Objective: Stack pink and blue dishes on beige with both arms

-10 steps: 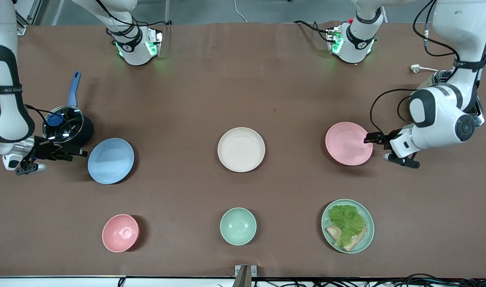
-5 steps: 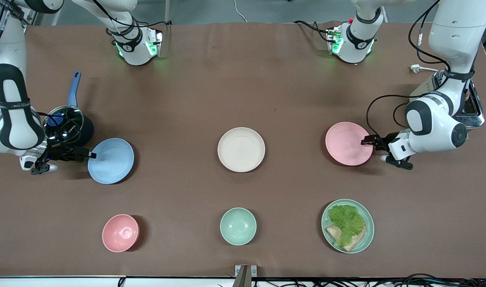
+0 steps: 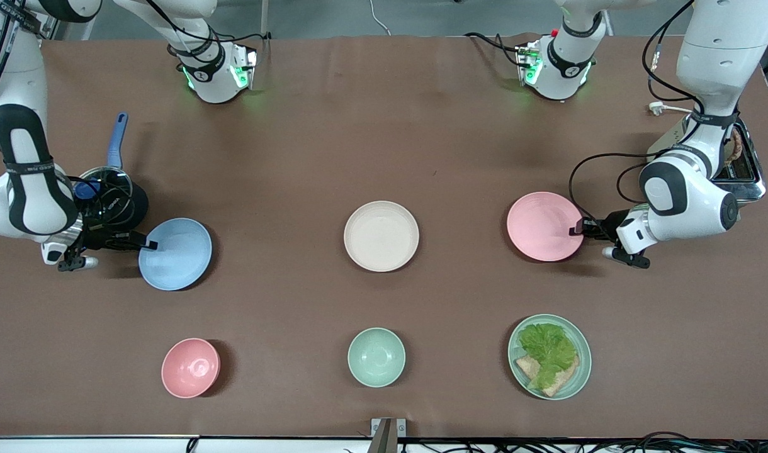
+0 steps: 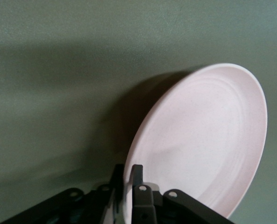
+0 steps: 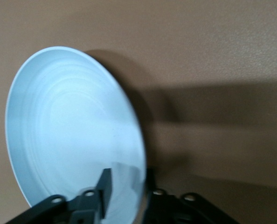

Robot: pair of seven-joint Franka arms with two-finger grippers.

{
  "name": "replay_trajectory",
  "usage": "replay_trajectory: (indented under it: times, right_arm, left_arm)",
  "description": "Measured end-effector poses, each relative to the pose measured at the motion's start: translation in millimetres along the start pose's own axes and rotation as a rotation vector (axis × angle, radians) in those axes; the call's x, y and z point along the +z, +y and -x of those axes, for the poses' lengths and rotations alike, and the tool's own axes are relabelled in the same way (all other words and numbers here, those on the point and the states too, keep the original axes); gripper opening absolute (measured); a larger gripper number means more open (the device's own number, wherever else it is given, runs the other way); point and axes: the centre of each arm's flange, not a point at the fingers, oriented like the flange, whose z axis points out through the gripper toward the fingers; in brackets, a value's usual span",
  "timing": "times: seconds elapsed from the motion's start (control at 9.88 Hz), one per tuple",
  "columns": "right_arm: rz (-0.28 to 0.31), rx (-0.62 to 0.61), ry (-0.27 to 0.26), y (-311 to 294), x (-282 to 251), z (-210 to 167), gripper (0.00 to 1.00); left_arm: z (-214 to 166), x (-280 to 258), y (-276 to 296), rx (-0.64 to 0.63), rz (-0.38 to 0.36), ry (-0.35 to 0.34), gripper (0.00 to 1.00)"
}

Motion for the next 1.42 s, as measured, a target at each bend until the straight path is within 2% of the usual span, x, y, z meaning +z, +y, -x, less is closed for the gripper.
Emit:
replay_trajectory:
  times: [0.1, 0.2, 0.3, 0.41, 0.61, 0.71, 0.81, 1.01, 1.42]
  right_arm:
    - [-0.005, 0.009, 0.011, 0, 1, 0, 0.15]
    - [-0.011, 0.017, 0.024, -1, -1, -3, 0.06]
    - [-0.010, 0.034, 0.032, -4, -5, -8, 0.06]
    - [0.004, 0.036, 0.018, -10, -18, -17, 0.06]
    - [0.035, 0.069, -0.085, -47, -71, -46, 0.06]
    - [0.043, 0.106, -0.129, -76, -105, -60, 0.06]
    - [0.050, 0.146, -0.155, -105, -135, -70, 0.06]
    - [0.068, 0.217, -0.195, -158, -154, -83, 0.06]
    - [0.146, 0.304, -0.240, -276, -120, -93, 0.06]
  left_arm:
    - [-1, -3, 1, 0.004, 0.002, 0.003, 0.07]
    - [-3, -9, 4, 0.009, 0.004, 0.011, 0.07]
    - [-7, -23, 12, 0.024, 0.015, 0.021, 0.07]
    - [-13, -48, 30, 0.044, 0.045, 0.025, 0.07]
    - [-22, -102, 96, 0.071, 0.092, 0.037, 0.07]
    - [-26, -103, 144, 0.057, 0.102, 0.023, 0.07]
    - [-29, -87, 195, 0.027, 0.108, -0.010, 0.07]
    - [-30, -47, 278, -0.031, 0.102, -0.043, 0.07]
    - [-31, 3, 374, -0.083, 0.093, 0.012, 0.07]
